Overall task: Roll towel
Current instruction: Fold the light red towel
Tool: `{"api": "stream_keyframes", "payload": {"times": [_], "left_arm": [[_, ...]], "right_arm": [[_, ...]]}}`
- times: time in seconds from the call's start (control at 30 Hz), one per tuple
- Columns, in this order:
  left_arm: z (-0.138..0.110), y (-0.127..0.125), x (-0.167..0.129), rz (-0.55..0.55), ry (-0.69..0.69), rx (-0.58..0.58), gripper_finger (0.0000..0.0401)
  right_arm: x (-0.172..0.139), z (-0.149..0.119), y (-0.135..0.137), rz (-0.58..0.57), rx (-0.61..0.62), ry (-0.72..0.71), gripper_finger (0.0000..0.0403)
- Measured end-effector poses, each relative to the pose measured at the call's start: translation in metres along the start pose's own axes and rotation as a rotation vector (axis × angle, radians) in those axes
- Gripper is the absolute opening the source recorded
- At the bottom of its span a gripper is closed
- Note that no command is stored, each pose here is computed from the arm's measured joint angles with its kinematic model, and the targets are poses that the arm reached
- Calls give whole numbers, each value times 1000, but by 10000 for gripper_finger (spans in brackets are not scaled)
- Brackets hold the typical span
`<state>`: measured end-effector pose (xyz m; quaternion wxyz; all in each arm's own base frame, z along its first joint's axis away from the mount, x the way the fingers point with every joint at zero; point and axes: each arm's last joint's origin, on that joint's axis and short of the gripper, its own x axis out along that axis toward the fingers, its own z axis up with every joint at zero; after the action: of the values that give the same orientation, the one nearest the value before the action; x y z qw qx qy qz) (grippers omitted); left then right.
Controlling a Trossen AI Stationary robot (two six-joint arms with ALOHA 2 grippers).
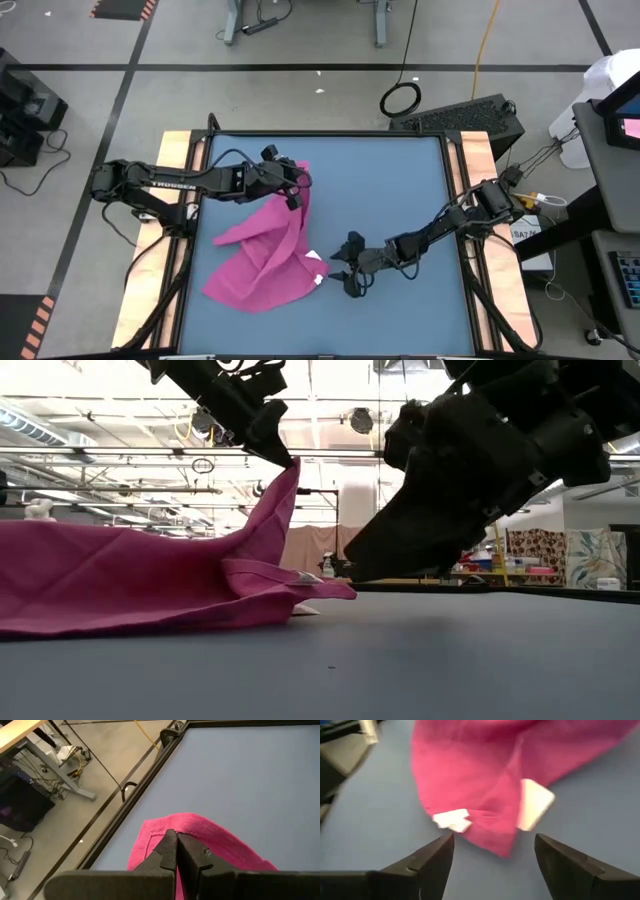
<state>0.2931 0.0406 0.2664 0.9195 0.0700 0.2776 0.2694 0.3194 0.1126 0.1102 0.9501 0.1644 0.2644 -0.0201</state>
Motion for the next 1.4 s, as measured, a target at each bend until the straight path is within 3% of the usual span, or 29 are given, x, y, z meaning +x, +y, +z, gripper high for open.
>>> {"api": "stream_keyframes", "payload": {"times": [0.27, 0.6, 0.73, 0.9, 1.0, 1.2, 1.4], "left_arm": [[0, 0, 0, -1, 3, 2, 6], [0, 0, 0, -2, 0, 0, 6], [0, 0, 0, -3, 0, 0, 6], [0, 0, 0, -3, 3, 2, 6], [-1, 0, 0, -4, 9, 5, 6], [0, 3, -5, -3, 5, -10, 6], [2, 2, -11, -34, -9, -87, 6]], "right_arm": [[3, 0, -4, -3, 31, 1, 251], [22, -16, -12, 25, 62, -23, 203], [22, -15, -12, 26, 38, -30, 142], [21, -14, -9, 102, -4, 0, 21], [15, -11, -7, 134, -15, 52, 13], [-18, 4, -10, 7, -53, 225, 3], [-72, 28, -18, -271, -85, 243, 2]]}}
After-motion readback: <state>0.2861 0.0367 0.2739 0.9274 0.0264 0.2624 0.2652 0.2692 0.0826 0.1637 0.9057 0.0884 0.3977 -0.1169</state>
